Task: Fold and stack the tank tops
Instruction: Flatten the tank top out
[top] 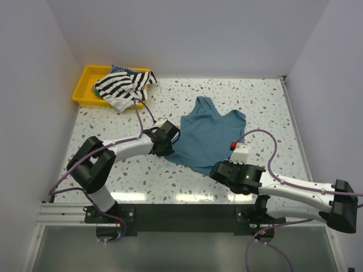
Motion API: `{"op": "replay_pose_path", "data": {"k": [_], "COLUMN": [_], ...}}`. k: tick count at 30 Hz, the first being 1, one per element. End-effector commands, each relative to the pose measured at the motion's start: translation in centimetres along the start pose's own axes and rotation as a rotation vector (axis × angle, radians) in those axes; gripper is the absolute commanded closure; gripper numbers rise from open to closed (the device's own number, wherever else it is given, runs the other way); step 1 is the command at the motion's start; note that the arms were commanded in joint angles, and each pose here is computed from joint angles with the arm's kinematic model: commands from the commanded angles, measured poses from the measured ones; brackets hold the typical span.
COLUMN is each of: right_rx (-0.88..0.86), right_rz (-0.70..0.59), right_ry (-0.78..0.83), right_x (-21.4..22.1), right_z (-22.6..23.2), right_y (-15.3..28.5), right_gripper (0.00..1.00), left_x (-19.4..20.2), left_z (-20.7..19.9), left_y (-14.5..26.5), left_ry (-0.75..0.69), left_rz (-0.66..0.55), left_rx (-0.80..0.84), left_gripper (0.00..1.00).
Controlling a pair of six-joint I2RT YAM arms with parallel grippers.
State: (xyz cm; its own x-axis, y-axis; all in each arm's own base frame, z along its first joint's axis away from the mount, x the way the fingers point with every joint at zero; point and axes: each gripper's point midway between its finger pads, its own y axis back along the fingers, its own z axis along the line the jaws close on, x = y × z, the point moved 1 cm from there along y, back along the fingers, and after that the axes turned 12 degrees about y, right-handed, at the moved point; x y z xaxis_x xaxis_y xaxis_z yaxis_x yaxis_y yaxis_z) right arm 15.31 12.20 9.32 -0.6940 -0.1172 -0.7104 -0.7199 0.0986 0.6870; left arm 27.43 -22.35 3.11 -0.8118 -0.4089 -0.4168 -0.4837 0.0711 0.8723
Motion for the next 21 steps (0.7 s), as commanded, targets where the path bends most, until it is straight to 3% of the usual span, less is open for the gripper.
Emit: {"op": "replay_pose_path", "data": {"k": [1, 6, 13, 16, 21], "right_rx": [0.037, 0.046, 0.102, 0.104, 0.059], "right_rz": [-0.035, -0.059, -0.112, -0.182, -0.387], "right_ry": [-0.030, -0.046, -0.025, -0.034, -0.089], "right_x": [-0.8, -2.1, -5.5, -8.7, -18.0], "right_z": [-1.0, -1.5, -3.3, -4.2, -6.5], "right_y": [0.3, 1.2, 3.6, 5.7, 12.5], "right_gripper": [1.00, 1.00, 1.00, 1.00, 1.00], "left_x": [-3.0, -5.8, -13.1, -15.5, -19.5], "left_z": [-1.3, -1.2, 0.2, -0.7, -3.0], "left_y": [2.2, 4.7, 10.7, 14.3, 22.6], "left_ry": [0.021, 0.070, 0.185, 0.198, 0.212], "left_rz": [-0.066, -0.083, -0.207, -0.261, -0.386], "left_rx": [0.053, 0.128, 0.258, 0.338, 0.517], "left_gripper": [1.00, 1.00, 1.00, 1.00, 1.00]}}
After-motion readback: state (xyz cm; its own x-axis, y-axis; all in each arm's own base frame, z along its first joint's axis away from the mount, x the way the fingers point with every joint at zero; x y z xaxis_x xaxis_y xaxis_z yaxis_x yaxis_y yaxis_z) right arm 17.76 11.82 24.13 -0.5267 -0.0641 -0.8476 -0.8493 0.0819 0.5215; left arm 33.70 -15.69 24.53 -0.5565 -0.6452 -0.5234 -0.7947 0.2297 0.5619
